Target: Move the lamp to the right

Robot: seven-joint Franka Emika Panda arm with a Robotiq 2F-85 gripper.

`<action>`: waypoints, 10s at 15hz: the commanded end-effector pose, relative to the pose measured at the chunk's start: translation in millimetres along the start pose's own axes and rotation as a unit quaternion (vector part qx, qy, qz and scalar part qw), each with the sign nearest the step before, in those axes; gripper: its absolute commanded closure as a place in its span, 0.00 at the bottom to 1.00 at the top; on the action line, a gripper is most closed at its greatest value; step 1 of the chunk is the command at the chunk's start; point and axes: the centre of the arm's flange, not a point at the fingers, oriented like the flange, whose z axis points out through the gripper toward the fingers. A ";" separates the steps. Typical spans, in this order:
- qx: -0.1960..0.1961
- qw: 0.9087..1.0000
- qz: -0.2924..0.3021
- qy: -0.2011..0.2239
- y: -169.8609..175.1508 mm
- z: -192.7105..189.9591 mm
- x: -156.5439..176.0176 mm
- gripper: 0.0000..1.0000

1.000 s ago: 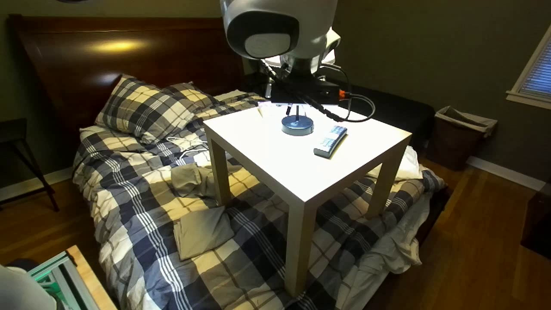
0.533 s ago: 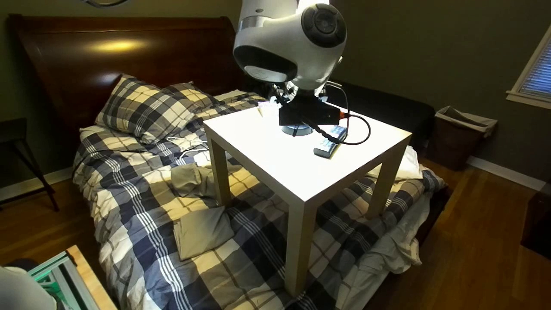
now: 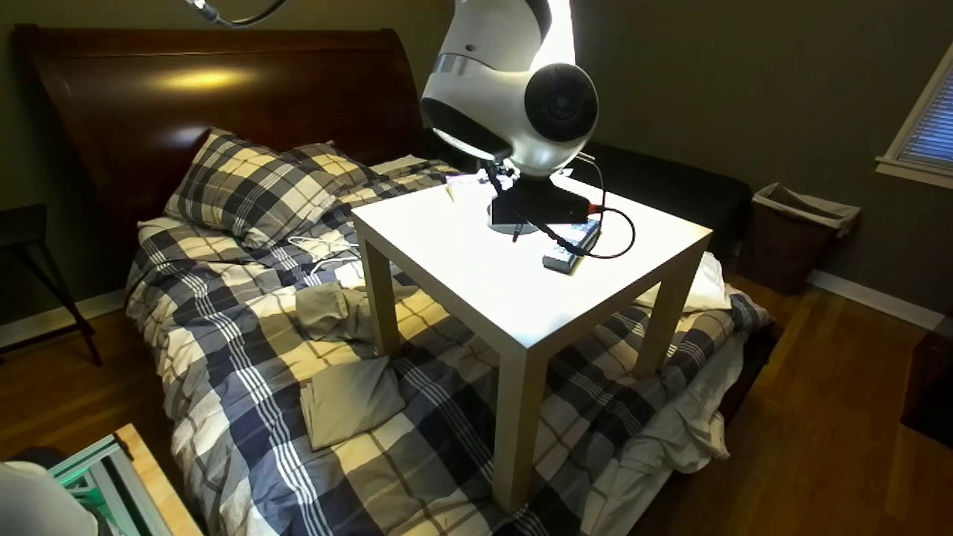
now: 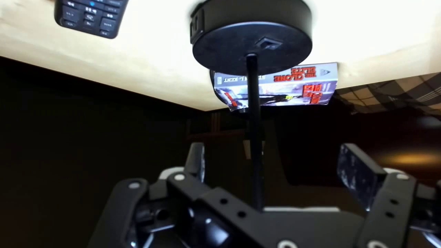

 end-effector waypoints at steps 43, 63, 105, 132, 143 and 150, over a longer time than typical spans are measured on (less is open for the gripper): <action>0.016 0.991 -0.063 0.119 42.7 45.1 58.4 0.96; -0.038 0.994 -0.005 0.105 190.3 35.4 84.4 0.96; -0.051 0.994 0.005 0.102 228.1 65.1 -1.7 0.96; -0.049 0.993 0.064 0.090 169.9 16.9 -20.6 0.00; -0.048 0.995 0.090 -0.019 61.2 -56.0 43.9 0.00; -0.092 0.970 0.148 -0.167 -33.4 -79.7 103.2 0.00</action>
